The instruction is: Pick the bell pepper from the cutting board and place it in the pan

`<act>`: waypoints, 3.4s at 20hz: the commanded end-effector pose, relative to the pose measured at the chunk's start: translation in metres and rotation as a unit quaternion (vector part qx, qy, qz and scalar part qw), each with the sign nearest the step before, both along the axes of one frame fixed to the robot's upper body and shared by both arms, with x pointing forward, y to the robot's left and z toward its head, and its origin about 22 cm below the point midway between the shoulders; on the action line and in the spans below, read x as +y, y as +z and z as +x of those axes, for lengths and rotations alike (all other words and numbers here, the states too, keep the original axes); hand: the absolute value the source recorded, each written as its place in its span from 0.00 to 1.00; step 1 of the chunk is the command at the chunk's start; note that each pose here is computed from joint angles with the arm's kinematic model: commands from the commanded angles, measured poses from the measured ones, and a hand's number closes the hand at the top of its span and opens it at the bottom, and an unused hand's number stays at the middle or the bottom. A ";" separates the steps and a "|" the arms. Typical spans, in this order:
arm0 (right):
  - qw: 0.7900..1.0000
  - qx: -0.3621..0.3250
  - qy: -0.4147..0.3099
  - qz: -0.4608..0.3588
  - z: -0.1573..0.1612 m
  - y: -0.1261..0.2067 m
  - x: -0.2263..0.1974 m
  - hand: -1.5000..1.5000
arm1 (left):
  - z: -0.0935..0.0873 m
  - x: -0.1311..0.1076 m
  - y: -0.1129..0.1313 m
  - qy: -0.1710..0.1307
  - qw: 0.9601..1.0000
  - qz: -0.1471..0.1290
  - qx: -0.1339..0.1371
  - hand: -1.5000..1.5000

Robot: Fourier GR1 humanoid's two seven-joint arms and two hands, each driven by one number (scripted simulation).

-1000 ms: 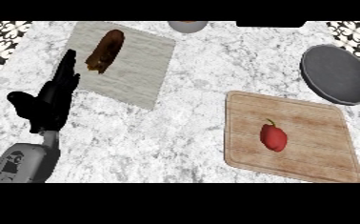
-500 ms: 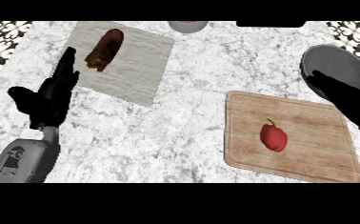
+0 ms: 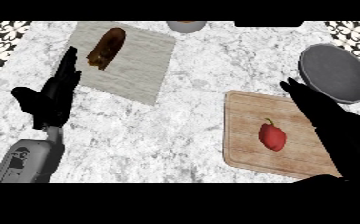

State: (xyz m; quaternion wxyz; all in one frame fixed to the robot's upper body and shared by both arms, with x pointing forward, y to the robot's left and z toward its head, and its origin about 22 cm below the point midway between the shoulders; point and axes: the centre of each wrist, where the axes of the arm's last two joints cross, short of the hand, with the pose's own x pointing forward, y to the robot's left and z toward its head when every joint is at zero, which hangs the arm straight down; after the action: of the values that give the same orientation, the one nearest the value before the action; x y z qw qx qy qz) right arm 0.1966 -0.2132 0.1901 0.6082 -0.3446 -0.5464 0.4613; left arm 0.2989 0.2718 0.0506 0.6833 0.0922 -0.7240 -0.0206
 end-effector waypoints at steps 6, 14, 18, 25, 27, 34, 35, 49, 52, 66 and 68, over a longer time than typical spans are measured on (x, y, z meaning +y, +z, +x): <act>0.998 0.042 -0.042 -0.033 0.025 -0.019 -0.034 0.00 | -0.011 0.007 -0.003 -0.001 1.000 -0.005 0.005 0.50; 0.995 0.094 -0.009 -0.039 0.026 -0.057 -0.032 0.00 | -0.007 0.013 0.004 0.000 1.000 0.002 0.004 0.50; 0.994 0.096 -0.005 -0.058 0.037 -0.059 -0.016 0.00 | -0.003 0.013 -0.001 -0.009 1.000 0.003 0.004 0.50; 0.985 0.121 -0.019 -0.120 0.047 -0.082 0.007 0.00 | -0.002 -0.003 0.013 -0.003 1.000 -0.003 0.005 0.50; 0.980 0.131 -0.032 -0.147 0.055 -0.068 -0.015 0.00 | -0.016 -0.002 -0.001 -0.008 1.000 -0.006 0.010 0.50; 0.973 0.155 -0.038 -0.168 0.040 -0.082 0.000 0.00 | -0.018 0.013 -0.007 0.003 1.000 0.008 -0.001 0.50; 0.970 0.167 -0.029 -0.172 0.048 -0.100 -0.005 0.00 | -0.011 0.001 -0.015 0.004 1.000 0.000 0.003 0.50; 0.961 0.195 -0.033 -0.192 0.069 -0.131 -0.006 0.00 | -0.019 0.008 -0.016 0.003 1.000 -0.002 0.001 0.50; 0.958 0.214 -0.033 -0.190 0.077 -0.154 -0.010 0.00 | -0.014 -0.007 -0.003 -0.004 1.000 -0.007 0.005 0.50; 0.960 0.190 0.042 -0.199 0.062 -0.162 -0.018 1.00 | -0.001 0.000 -0.001 -0.005 1.000 0.004 0.005 0.50; 0.965 0.173 0.042 -0.191 0.070 -0.148 0.009 1.00 | 0.010 0.006 -0.005 -0.001 1.000 -0.012 0.005 0.50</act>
State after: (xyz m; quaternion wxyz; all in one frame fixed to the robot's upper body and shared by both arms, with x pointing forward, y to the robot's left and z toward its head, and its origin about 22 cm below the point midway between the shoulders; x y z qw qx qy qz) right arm 0.2718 -0.2188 0.0332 0.6026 -0.3500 -0.3367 0.6333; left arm 0.2987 0.2728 0.0524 0.6864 0.0915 -0.7212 -0.0211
